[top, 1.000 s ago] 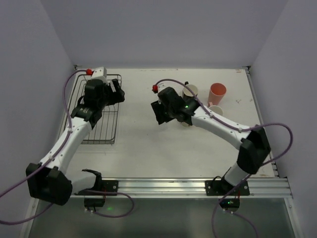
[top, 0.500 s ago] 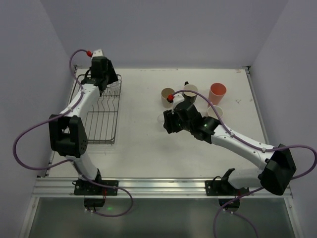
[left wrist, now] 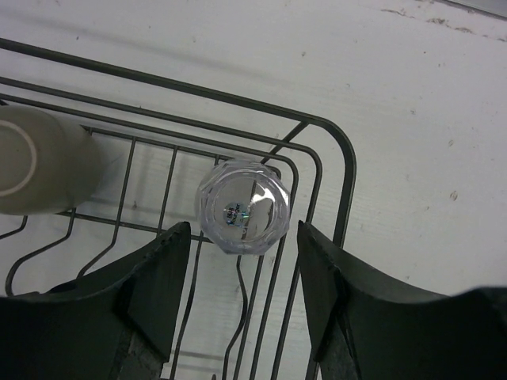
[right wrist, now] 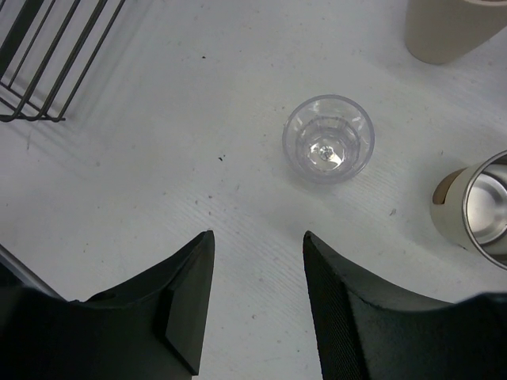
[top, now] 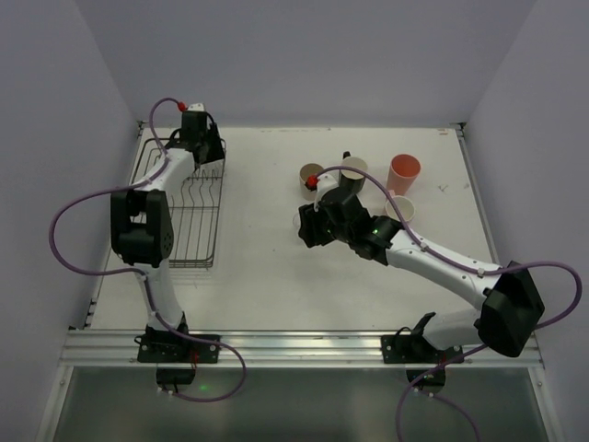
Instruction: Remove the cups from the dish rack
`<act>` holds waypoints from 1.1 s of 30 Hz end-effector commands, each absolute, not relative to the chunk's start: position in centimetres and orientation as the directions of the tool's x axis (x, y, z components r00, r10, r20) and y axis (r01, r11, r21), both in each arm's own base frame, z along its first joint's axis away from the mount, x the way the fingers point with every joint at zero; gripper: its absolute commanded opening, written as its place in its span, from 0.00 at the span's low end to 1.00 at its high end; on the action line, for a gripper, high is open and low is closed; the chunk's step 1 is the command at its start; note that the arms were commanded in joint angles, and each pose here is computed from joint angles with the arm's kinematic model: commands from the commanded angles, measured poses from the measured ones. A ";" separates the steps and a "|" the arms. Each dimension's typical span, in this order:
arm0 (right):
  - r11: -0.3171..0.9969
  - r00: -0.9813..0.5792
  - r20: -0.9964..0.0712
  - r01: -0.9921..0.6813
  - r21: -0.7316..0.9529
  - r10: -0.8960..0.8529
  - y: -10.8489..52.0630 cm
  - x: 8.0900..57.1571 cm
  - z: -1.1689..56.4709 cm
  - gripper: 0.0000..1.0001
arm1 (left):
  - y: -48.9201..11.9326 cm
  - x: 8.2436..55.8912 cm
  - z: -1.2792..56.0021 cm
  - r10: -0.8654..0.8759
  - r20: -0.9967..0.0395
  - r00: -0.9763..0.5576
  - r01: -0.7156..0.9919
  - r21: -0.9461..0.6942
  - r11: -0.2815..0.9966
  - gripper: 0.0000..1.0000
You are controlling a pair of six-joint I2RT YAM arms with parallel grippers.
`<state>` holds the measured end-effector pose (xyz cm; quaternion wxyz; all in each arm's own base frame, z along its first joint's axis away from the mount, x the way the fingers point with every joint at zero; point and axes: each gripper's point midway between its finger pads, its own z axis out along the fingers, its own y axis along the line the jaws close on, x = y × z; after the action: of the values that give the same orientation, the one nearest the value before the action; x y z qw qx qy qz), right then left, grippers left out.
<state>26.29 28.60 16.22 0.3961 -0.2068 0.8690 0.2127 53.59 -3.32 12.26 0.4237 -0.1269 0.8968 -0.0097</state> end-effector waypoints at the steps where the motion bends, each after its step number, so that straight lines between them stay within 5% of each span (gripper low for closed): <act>1: 0.802 -0.583 -0.797 -0.546 0.242 -0.157 29.8 26.5 17.4 0.51 | -3.3 55.1 13.1 -0.211 -0.780 -0.589 -0.175 -0.131 0.976 0.61; 10: 0.796 -0.586 -0.795 -0.551 0.249 -0.158 30.1 26.5 17.3 0.51 | -2.3 56.0 11.3 -0.187 -0.779 -0.598 -0.207 -0.076 0.975 0.57; 15: 0.787 -0.581 -0.800 -0.560 0.260 -0.150 30.4 26.5 17.8 0.51 | -1.9 55.7 13.3 -0.196 -0.817 -0.543 -0.227 -0.083 0.970 0.29; 21: 0.756 -0.565 -0.821 -0.571 0.321 -0.078 31.5 26.5 20.4 0.53 | -2.4 53.9 20.5 -0.252 -0.885 -0.391 -0.200 -0.186 0.962 0.16; 28: 0.606 -0.547 -0.830 -0.624 0.494 0.113 34.4 25.7 26.6 0.63 | -5.8 48.3 29.6 -0.420 -0.875 -0.241 -0.033 -0.425 0.904 0.10; 33: 0.470 -0.526 -0.804 -0.656 0.590 0.277 35.2 24.8 30.4 0.76 | -10.9 41.6 30.7 -0.507 -0.805 -0.307 0.234 -0.581 0.780 0.09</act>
<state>25.71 34.00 23.43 0.4265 -0.1563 0.7979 0.3962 44.55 -6.76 29.56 0.5938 -0.1285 0.7706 -0.1926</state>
